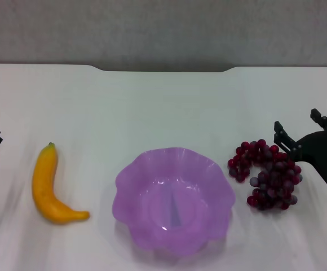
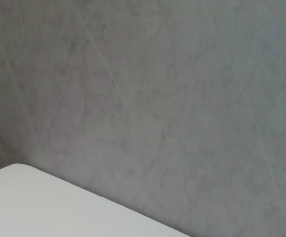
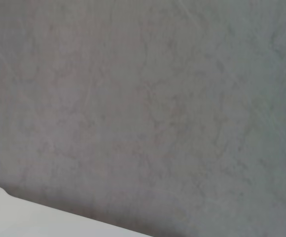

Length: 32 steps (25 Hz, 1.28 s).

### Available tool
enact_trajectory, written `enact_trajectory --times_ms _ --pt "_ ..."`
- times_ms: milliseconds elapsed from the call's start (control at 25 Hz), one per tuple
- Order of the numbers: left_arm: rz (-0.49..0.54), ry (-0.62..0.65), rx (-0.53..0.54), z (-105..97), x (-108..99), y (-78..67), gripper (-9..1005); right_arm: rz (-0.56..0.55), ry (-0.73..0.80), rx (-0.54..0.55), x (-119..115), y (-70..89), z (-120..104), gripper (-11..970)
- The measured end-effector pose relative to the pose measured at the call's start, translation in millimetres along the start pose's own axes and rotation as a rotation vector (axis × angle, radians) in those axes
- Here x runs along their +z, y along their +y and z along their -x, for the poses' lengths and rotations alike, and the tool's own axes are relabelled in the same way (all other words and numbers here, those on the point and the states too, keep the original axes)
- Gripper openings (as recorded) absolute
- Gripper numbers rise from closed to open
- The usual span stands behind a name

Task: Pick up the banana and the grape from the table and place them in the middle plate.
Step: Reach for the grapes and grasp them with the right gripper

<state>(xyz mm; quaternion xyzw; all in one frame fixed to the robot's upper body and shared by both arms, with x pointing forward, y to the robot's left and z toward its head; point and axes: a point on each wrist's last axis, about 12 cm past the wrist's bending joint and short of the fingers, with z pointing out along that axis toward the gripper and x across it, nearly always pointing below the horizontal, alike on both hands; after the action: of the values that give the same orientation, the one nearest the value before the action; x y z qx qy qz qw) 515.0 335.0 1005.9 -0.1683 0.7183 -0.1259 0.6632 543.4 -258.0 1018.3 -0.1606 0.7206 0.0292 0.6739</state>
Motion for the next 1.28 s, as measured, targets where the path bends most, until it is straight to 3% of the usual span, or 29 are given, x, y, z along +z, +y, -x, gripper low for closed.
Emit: enact_trajectory --times_ms 240,720,920,1280 --pt "0.005 -0.001 -0.007 1 1 0.7 890 -0.003 0.001 -0.001 0 -1.3 0 880" --pt "0.003 -0.01 0.18 1 0 -0.2 891 0.025 0.041 0.009 11 5.8 3 880" --pt "0.012 -0.002 0.193 0 -2 2.9 891 0.067 0.106 0.058 22 12.1 24 880" --pt "0.009 -0.001 0.194 0 -2 2.3 890 0.143 0.387 0.205 14 -12.3 89 880"
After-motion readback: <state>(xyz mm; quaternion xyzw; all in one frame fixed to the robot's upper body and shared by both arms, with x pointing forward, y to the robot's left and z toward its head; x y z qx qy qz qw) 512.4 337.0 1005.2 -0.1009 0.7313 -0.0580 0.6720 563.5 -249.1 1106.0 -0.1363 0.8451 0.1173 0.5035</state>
